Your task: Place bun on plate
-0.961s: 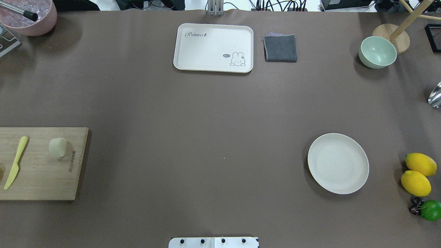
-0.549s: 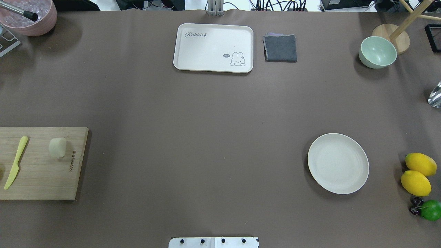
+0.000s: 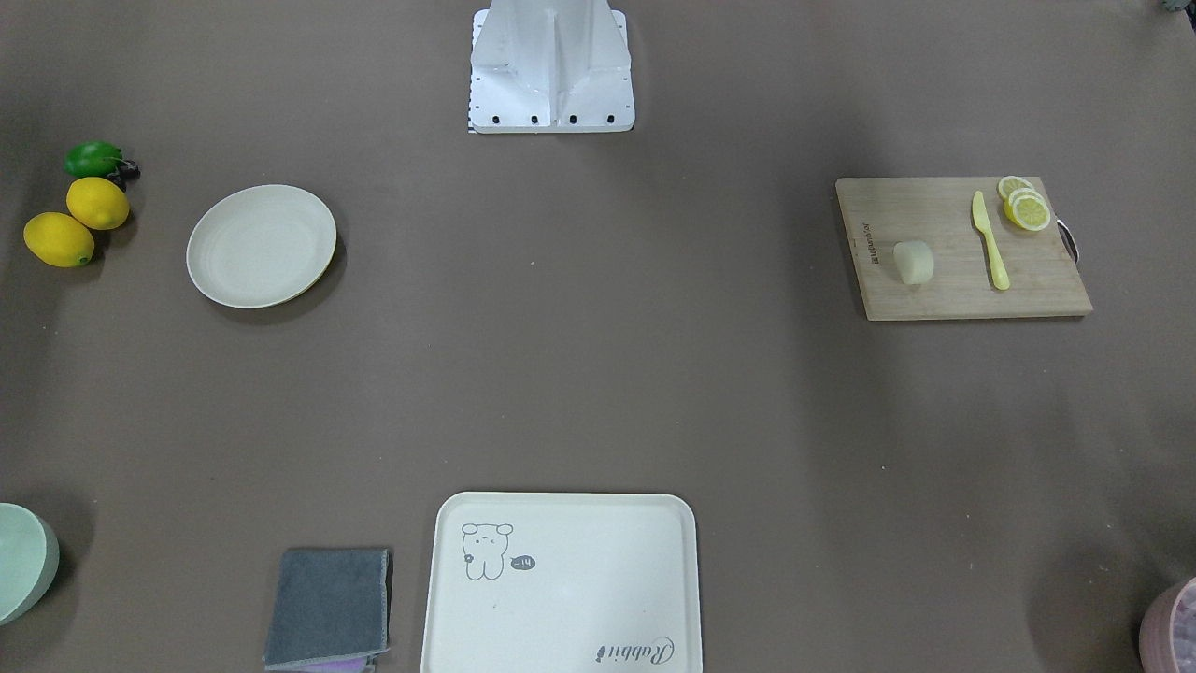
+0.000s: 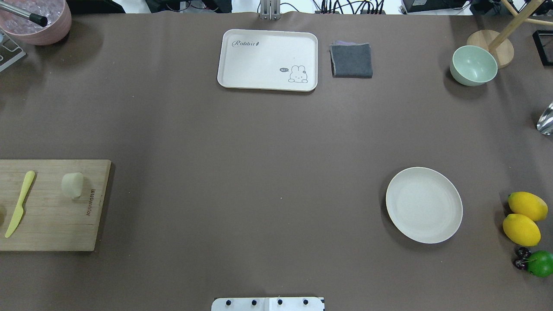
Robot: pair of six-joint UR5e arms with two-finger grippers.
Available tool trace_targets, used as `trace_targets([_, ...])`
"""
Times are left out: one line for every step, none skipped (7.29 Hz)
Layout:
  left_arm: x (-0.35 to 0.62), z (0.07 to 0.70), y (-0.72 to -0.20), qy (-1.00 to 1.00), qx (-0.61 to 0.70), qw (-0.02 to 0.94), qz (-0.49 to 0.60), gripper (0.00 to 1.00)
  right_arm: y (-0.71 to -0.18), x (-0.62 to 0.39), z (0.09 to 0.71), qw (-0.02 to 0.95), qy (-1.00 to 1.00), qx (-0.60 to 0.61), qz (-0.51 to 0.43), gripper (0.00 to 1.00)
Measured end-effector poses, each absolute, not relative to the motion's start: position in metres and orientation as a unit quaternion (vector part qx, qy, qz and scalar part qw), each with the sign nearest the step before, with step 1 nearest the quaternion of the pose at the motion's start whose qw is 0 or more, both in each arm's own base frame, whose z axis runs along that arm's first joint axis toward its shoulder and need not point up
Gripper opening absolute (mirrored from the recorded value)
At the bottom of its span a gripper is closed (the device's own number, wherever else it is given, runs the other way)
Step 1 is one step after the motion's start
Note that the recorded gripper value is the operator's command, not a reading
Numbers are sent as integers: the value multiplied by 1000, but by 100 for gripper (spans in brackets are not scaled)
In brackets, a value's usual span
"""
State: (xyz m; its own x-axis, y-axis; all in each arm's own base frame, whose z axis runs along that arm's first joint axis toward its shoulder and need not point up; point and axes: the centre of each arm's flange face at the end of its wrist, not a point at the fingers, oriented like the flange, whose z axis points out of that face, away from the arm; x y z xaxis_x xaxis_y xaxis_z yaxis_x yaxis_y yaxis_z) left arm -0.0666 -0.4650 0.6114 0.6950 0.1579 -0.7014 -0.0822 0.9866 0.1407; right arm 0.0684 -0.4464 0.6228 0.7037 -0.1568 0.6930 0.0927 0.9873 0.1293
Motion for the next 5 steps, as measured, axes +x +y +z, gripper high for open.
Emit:
trace_targets([-67,611,-465,384,56,919,68,98,-447,68,621,921,-379,47,-70,100])
trace_targets([-67,612,-465,384,58,919,69,98,-447,68,621,921,-379,54,-74,100])
trace_targets([-66,610,-465,385,61,918,71,98,-444,67,623,918,-385,58,-74,100])
trace_targets([-66,604,-464,385,70,917,75,98,-441,64,624,912,-400,59,-74,100])
trace_targets([-66,597,-459,384,83,916,80,98,-441,58,623,905,-415,58,-76,100])
